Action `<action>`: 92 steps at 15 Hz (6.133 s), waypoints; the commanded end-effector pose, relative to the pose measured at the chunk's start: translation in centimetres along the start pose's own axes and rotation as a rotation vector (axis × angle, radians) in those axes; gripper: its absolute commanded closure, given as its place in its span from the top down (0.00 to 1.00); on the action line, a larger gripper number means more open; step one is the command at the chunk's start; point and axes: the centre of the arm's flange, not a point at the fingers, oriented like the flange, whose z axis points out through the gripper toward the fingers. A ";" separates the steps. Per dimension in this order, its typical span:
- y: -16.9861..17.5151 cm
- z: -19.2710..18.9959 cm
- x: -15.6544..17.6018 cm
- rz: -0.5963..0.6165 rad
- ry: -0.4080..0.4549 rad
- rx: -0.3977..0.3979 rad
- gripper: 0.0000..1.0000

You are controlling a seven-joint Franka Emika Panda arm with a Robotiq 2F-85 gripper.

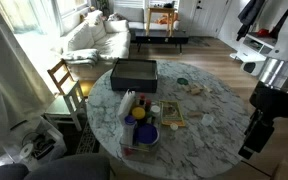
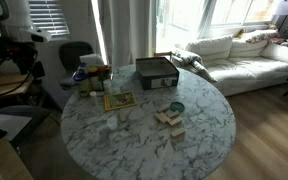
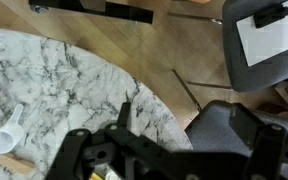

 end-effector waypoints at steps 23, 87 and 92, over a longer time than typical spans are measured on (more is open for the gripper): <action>24.5 13.4 13.8 0.972 0.095 0.154 1.00; 37.7 21.1 6.0 1.853 -0.124 0.731 1.00; 37.6 22.8 6.4 1.904 -0.177 0.794 0.66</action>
